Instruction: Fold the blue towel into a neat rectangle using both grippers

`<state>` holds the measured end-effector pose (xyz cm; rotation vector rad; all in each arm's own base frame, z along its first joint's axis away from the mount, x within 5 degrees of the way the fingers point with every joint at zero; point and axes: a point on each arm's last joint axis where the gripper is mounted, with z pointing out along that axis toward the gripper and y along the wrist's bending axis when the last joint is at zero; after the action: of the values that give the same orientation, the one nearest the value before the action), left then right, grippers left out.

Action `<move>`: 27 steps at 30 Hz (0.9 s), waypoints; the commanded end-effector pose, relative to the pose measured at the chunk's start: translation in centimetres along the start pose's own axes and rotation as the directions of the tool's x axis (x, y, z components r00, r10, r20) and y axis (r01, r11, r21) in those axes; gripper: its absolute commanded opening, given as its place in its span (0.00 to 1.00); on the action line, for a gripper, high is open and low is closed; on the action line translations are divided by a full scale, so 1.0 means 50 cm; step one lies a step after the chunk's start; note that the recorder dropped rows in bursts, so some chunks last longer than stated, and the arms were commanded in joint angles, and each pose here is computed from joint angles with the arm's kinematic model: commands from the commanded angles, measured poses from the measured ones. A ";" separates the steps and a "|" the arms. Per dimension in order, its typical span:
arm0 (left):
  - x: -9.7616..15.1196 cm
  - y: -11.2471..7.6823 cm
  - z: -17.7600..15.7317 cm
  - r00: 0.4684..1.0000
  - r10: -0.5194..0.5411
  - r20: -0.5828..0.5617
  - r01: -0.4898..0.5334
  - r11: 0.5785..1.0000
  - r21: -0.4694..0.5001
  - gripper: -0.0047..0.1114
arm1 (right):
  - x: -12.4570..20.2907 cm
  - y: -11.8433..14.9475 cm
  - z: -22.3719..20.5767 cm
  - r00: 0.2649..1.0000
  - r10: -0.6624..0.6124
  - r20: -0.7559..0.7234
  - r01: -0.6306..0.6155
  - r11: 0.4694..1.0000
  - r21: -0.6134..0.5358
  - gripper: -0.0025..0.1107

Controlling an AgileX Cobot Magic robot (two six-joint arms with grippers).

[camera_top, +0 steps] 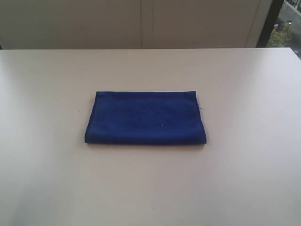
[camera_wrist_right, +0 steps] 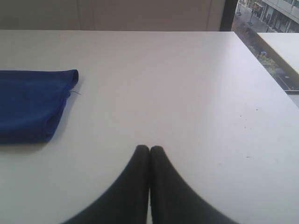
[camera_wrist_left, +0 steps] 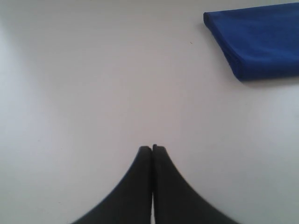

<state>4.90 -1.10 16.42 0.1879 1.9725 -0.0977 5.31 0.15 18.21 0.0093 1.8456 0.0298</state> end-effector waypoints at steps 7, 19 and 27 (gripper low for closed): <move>0.003 0.003 0.001 1.000 -0.022 0.003 0.022 0.999 -0.031 0.04 | 0.001 -0.002 0.001 1.000 -0.002 0.013 0.002 1.000 0.012 0.02; 0.003 0.012 0.001 0.999 -0.055 0.005 0.055 0.993 -0.107 0.04 | 0.001 -0.002 0.001 1.000 -0.002 0.013 0.002 1.000 0.012 0.02; 0.004 0.013 0.001 0.998 -0.061 0.003 0.061 0.991 -0.122 0.04 | 0.001 -0.002 0.001 1.000 -0.002 0.013 0.002 1.000 0.012 0.02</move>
<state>5.00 -0.46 16.42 0.0609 1.9793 -0.0138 5.31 0.15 18.21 0.0109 1.8456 0.0311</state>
